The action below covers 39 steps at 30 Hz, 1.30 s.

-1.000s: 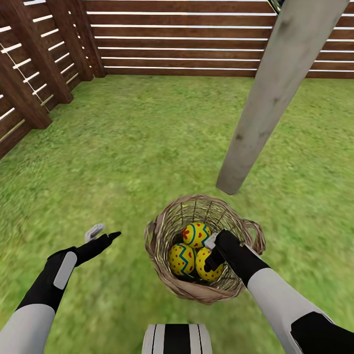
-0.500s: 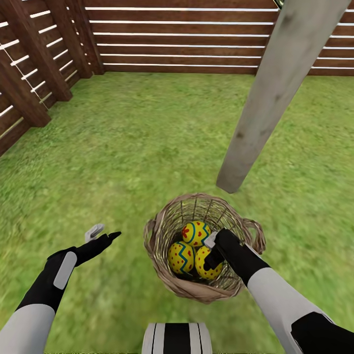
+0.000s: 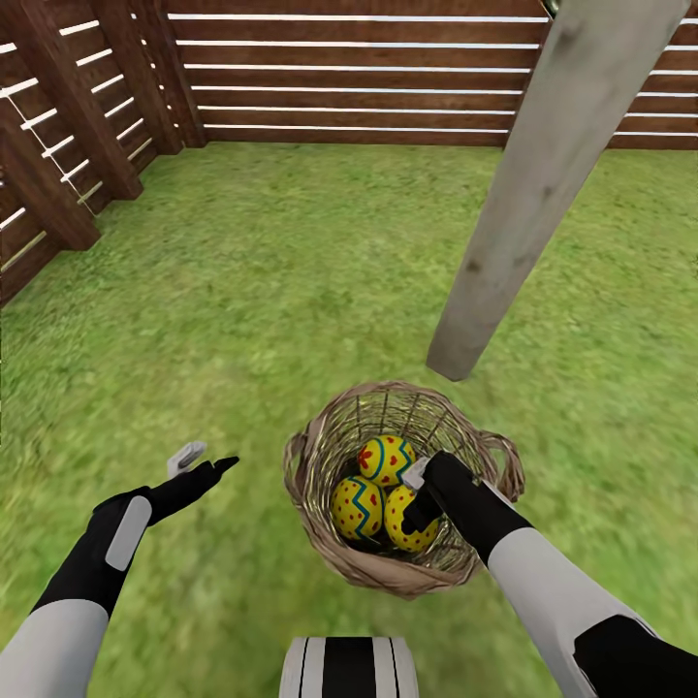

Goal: Take the three Easter eggs out of the wicker basket on the lawn in the garden, then place them on the lawn next to a single tree (choose any tree) so that all three eggs are next to the same tree and none are left in the basket.

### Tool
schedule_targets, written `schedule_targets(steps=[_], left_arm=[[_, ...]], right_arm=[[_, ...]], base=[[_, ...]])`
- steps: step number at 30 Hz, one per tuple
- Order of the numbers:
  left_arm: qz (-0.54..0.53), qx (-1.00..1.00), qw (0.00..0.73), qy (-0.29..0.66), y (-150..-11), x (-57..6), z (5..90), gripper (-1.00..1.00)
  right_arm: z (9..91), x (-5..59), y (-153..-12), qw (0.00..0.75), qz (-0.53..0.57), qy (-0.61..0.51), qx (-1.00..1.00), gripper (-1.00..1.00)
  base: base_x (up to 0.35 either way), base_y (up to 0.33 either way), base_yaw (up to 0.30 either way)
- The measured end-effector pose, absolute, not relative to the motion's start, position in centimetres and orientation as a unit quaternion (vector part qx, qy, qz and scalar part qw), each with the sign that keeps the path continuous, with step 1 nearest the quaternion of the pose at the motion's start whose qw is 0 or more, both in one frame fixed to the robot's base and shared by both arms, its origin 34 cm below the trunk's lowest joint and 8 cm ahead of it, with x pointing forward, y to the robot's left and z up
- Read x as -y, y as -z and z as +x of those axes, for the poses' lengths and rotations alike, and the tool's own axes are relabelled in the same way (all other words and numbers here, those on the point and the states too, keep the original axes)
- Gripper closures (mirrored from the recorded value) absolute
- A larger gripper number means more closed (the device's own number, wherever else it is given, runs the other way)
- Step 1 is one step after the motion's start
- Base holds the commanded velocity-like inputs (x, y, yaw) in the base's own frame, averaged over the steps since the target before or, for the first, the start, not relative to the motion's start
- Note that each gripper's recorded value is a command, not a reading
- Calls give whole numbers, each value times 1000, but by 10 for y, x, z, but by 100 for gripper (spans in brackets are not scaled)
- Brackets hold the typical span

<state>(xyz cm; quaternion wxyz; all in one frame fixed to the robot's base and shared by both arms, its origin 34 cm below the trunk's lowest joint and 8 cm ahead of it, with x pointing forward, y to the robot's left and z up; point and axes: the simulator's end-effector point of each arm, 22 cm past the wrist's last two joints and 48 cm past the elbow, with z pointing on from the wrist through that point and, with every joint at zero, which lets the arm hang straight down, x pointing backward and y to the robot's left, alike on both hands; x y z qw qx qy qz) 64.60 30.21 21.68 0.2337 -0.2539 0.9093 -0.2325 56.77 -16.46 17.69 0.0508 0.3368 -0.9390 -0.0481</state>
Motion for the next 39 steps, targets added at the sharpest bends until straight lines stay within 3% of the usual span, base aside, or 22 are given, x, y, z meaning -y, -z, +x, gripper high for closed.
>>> schedule_targets(steps=[39], left_arm=[[-244,-900,268,243,-266,-301,667,-100]], right_arm=[[587,163,-217,19,334,41,942,100]], base=[[0,0,0]])
